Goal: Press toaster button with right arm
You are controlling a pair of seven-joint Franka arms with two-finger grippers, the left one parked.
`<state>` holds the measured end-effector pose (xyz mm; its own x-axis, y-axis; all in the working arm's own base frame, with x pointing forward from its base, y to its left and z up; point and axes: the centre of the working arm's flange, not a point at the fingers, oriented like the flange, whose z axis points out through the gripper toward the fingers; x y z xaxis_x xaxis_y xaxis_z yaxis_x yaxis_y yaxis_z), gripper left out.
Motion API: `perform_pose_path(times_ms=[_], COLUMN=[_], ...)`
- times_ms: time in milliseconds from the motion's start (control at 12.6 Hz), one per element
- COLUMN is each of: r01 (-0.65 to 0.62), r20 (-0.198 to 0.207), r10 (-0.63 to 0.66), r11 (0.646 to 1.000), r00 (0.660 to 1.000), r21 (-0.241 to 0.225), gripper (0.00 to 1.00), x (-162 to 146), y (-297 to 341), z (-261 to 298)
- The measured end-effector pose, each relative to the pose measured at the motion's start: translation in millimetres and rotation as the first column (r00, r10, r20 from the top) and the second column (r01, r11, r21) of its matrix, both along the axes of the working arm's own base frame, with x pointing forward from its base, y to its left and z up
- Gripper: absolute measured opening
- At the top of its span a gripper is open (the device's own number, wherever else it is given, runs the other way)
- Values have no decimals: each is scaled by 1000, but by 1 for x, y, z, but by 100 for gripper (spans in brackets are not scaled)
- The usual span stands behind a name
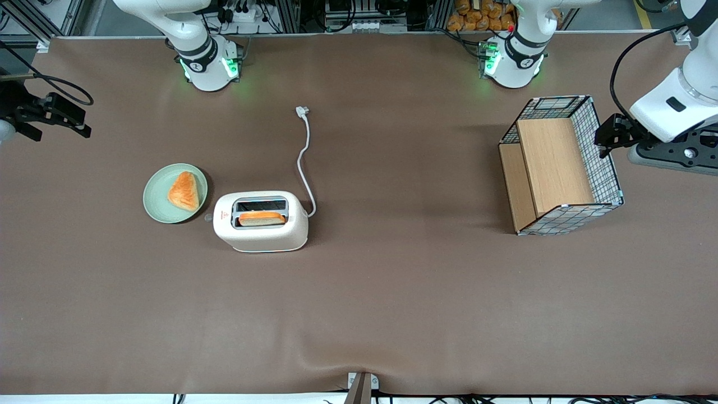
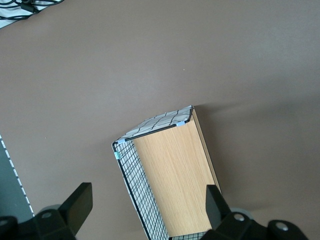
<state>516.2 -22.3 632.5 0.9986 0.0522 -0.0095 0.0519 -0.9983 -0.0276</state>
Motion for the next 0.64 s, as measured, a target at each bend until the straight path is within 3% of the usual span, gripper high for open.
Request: perform_pose_path(times_ms=[636], r01=[-8], r20=[0], r10=[8], r11=[1000], r00=[1000], r21=[-1], gripper=[100], x=[0], y=[5], z=[0])
